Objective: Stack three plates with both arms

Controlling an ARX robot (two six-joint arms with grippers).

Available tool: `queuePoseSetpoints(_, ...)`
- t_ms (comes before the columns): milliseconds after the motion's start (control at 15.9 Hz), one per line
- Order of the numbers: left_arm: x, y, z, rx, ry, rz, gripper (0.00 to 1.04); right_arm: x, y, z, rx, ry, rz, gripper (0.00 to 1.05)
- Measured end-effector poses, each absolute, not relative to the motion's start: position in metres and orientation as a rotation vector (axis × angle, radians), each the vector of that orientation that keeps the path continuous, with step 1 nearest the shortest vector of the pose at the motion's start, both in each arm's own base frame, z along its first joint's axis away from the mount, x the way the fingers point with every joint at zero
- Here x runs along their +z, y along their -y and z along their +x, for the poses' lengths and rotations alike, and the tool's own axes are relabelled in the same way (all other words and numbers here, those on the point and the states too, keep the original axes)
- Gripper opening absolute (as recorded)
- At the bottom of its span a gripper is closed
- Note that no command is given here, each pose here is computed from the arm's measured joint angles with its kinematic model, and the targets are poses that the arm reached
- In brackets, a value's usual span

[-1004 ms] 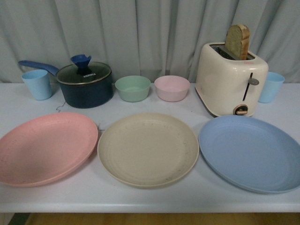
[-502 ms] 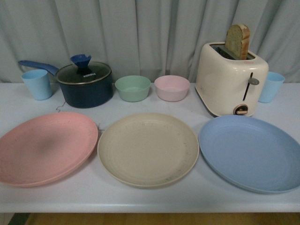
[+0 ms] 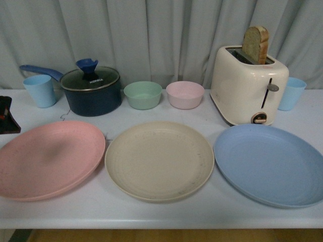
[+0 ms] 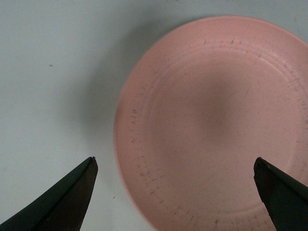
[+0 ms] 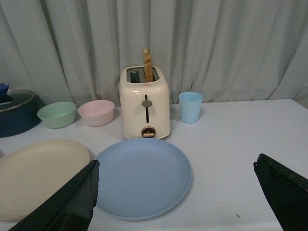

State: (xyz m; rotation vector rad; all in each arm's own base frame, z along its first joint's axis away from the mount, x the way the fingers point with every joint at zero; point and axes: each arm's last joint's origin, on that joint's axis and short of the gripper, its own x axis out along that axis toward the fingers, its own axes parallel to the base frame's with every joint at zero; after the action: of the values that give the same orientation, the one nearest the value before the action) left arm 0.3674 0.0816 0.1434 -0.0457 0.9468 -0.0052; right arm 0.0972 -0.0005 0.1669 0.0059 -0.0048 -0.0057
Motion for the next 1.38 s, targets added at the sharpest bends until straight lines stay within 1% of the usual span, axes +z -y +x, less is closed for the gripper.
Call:
queuePoseSetpoints(63, 0.137, -0.083, 0.372, -0.009, -0.96, -0.054, 0.98, 0.167, 0.001, 0.097, -0.006, 0.004, 0.006, 0.98)
queuePoseSetpoints(126, 0.12, -0.089, 0.384, -0.002, -0.986, -0.085, 0.98, 0.167, 0.001, 0.097, -0.006, 0.004, 0.006, 0.98)
queuePoseSetpoints(188, 0.098, -0.11, 0.392, 0.045, -1.017, -0.111, 0.98, 0.167, 0.001, 0.097, -0.006, 0.004, 0.006, 0.98)
queuePoseSetpoints(251, 0.084, -0.125, 0.394, 0.072, -1.039, -0.141, 0.98, 0.167, 0.001, 0.097, -0.006, 0.004, 0.006, 0.98)
queuePoseSetpoints(314, 0.082, -0.127, 0.394, 0.064, -1.037, -0.166, 0.94, 0.167, 0.001, 0.097, -0.006, 0.004, 0.006, 0.98)
queuePoseSetpoints(816, 0.074, -0.125, 0.393, 0.047, -1.058, -0.233, 0.08, 0.167, 0.001, 0.097, -0.006, 0.004, 0.006, 0.98)
queuePoseSetpoints(879, 0.076, -0.127, 0.393, 0.038, -1.046, -0.249, 0.03, 0.167, 0.001, 0.097, -0.006, 0.004, 0.006, 0.98)
queuePoseSetpoints(1067, 0.09, -0.13, 0.391, 0.052, -1.044, -0.258, 0.02, 0.167, 0.001, 0.097, -0.006, 0.004, 0.006, 0.98)
queuePoseSetpoints(1192, 0.118, -0.134, 0.39, 0.068, -1.005, -0.253, 0.02, 0.167, 0.001, 0.097, -0.006, 0.004, 0.006, 0.98)
queuePoseSetpoints(1318, 0.159, -0.134, 0.386, 0.072, -0.937, -0.266, 0.02, 0.167, 0.001, 0.097, -0.006, 0.004, 0.006, 0.98)
queuePoseSetpoints(1381, 0.207, -0.12, 0.382, 0.067, -0.85, -0.256, 0.02, 0.167, 0.001, 0.097, -0.006, 0.004, 0.006, 0.98)
